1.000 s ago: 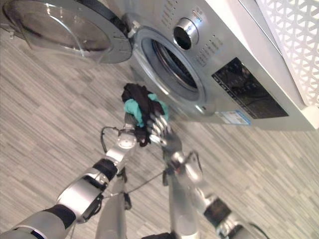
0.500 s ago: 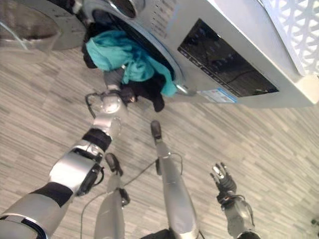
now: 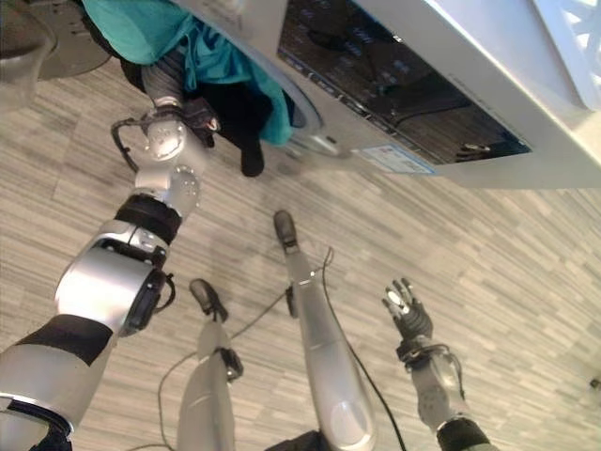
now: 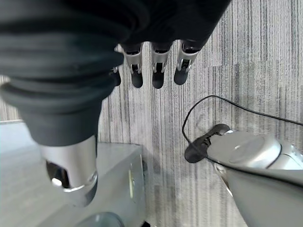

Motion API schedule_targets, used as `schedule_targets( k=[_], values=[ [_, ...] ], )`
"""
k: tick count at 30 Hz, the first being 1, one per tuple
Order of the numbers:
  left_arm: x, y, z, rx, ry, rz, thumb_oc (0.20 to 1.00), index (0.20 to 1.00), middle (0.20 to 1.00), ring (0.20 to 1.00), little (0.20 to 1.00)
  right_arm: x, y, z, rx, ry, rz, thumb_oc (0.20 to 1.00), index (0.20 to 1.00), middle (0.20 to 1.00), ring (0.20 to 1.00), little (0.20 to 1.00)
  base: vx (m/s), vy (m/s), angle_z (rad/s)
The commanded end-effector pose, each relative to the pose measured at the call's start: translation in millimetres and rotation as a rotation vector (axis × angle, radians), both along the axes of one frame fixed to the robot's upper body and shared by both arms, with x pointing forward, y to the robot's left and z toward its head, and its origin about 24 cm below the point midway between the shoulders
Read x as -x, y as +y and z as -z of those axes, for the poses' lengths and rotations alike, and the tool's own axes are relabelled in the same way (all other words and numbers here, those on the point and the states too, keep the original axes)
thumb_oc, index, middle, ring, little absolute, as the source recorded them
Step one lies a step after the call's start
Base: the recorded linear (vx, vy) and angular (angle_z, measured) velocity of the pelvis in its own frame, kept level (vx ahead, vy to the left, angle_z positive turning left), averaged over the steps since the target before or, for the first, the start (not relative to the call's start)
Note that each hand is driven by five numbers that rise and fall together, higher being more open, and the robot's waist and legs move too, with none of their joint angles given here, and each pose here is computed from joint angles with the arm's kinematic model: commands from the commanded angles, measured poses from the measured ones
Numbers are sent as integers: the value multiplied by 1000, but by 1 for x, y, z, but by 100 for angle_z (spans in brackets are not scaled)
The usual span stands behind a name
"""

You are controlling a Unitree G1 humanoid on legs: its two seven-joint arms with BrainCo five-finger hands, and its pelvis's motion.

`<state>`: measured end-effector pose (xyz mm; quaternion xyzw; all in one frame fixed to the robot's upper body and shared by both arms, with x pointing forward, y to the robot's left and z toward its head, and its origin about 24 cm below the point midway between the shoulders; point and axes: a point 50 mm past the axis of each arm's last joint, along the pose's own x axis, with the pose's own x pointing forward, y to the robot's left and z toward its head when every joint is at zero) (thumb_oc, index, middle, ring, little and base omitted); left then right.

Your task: Grab the laundry basket,head to the washer,open it,put in the laundry and shut it.

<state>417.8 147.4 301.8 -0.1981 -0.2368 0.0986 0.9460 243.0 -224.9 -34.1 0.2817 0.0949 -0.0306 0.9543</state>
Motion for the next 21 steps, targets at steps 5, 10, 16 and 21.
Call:
schedule_targets(
  k=[5,10,16,21],
  values=[
    [16,10,-61,274,-270,110,200,200,200,200,200,27,-27,4,45,20,78,1000,1000,1000,1000,1000,56,-10,-6],
    [27,16,-93,206,-339,87,200,200,200,200,200,32,-38,-2,68,5,86,1000,1000,1000,1000,1000,60,-28,-12],
    [79,19,-174,154,-660,118,200,200,200,200,200,31,-52,-20,117,-47,80,1000,1000,1000,1000,1000,48,-11,-11],
    [66,23,-164,-162,-530,66,1000,1000,1000,1000,1000,41,-74,-32,157,-57,94,1000,1000,1000,1000,1000,23,-16,3]
  ],
)
